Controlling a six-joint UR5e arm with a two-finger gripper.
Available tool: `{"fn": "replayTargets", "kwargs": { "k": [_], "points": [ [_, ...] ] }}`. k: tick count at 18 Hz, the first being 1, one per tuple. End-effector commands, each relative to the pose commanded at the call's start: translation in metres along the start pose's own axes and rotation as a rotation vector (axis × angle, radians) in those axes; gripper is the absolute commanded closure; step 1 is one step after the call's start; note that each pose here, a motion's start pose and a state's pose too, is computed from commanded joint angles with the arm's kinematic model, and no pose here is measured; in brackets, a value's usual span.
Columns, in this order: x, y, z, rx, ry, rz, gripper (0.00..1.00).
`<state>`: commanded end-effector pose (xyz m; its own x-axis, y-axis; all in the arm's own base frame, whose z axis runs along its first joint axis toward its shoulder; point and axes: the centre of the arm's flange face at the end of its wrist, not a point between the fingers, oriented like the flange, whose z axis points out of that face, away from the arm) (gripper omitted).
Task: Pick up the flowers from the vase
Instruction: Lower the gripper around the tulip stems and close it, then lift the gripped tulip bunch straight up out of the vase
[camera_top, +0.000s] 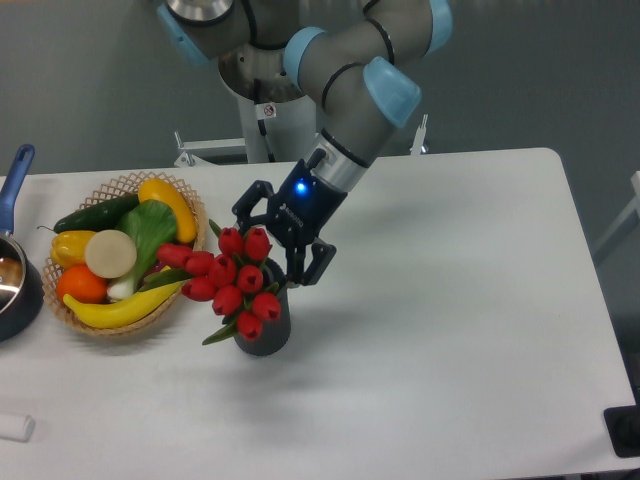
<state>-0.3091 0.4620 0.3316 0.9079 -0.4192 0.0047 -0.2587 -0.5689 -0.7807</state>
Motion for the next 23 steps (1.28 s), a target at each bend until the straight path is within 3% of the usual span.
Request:
{"fn": "replayTargets", "kwargs": {
  "k": [8, 11, 17, 23],
  "points": [
    [0.0007, -0.0006, 0.0063, -0.004, 0.01, 0.0, 0.0],
    [0.0002, -0.0009, 0.0059, -0.007, 0.009, 0.0, 0.23],
    [0.0006, -0.0043, 0.0032, -0.005, 0.004, 0.004, 0.43],
    [0.0019, -0.0072, 0.0005, -0.004, -0.001, -0.013, 0.53]
  ]
}}
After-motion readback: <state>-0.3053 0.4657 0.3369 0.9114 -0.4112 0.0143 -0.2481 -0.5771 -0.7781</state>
